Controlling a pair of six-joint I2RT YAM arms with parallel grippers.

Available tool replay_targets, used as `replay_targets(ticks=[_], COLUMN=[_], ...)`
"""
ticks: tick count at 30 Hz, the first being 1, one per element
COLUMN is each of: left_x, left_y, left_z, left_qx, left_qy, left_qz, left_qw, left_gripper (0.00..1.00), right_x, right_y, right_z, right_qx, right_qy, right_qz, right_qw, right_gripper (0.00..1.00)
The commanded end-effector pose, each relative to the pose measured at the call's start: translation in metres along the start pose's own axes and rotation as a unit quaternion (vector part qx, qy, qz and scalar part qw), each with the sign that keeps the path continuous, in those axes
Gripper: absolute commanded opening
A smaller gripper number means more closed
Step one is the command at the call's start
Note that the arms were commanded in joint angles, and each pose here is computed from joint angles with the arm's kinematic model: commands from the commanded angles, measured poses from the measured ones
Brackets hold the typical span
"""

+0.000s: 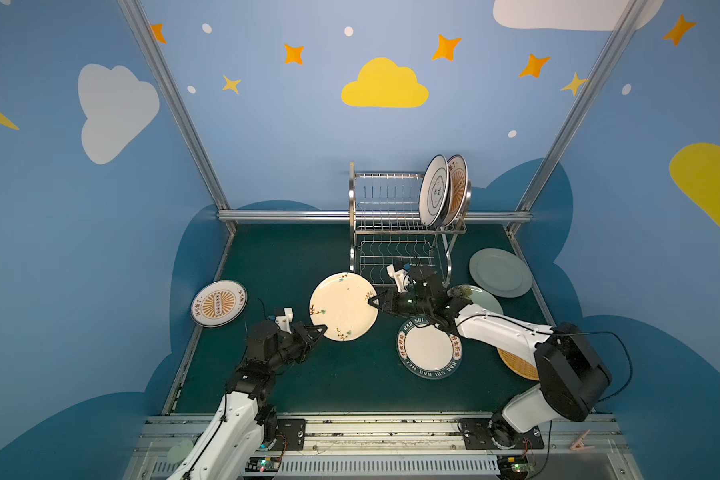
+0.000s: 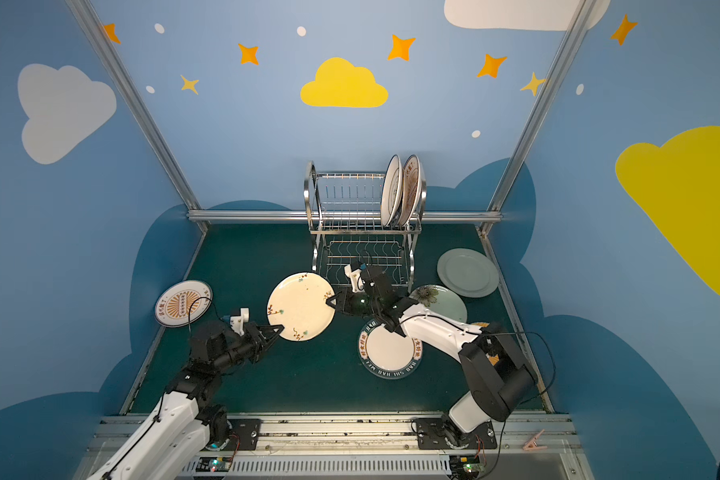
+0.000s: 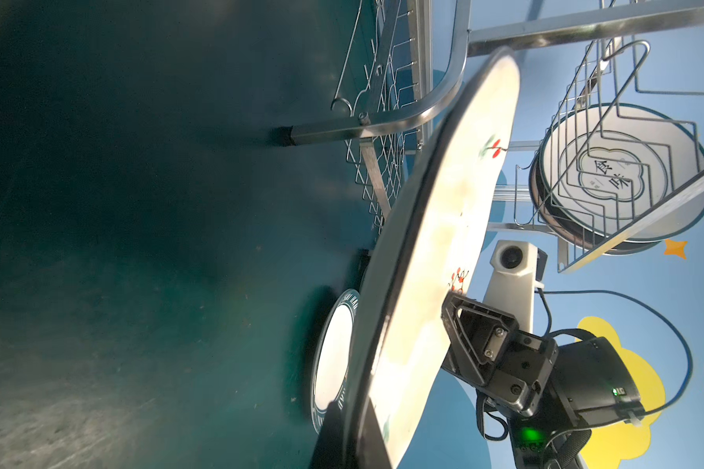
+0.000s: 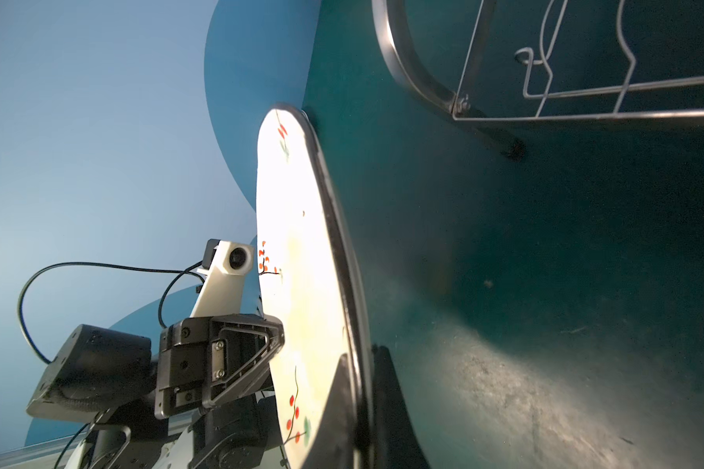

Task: Load plates into a dish rack
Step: Place the plate on the dish rack.

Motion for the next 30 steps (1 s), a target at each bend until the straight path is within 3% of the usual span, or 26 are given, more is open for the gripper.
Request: replay_targets(ticks=[1,2,5,10,18,26,30], left_x=[0.007,0.007,0.007,0.005,0.004,0.0,0.003], left_y=[-0.006,-0.006,-0.008,-0.019,-0.036,-0.064,-0.064], left_z=[-0.034,-0.033,-0.032,-0.039,-0.059,-0.103,-0.099], left_qx=[-0.065,-0.063,-0.057,-0.049,-0.053,0.0,0.021], left_qy=[0.068,0.067,0.067,0.091,0.133,0.26,0.269], left_qz=[-0.019,-0.02,-0.025,-0.044,-0.075,-0.046,-0.053], left_qw=[0.995,0.996,0.996,0.994,0.987,0.965,0.961], left_gripper=[0.05,0.12,0.53,1.0,1.0,1.0,1.0], right_x=[0.001,0.0,0.0,-0.002,-0.004,-0.007,-0.005], right_y=[-0.01,-0.013,-0.027,-0.06,-0.108,-0.144,-0.165], right_z=[0.02,0.021,0.022,0.026,0.046,0.077,0.101], right_qx=[0.035,0.034,0.007,-0.055,-0.112,-0.063,-0.048], right_qy=[0.009,0.011,0.018,0.016,0.001,-0.08,-0.097], right_qz=[-0.026,-0.032,-0.067,-0.12,-0.169,-0.193,-0.206], right_qw=[0.999,0.999,0.998,0.991,0.979,0.976,0.972], right_gripper=[0.0,0.0,0.0,0.0,0.0,0.0,0.0])
Point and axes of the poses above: each gripper's point midway between its finger pads, its own y axis out along the fingers, its own z axis along the line the jaws close on, x = y × z, the point moved 10 cm from there along -y, back along the fingers, and after that the axes turned 4 degrees about y, right-handed, at the moved point
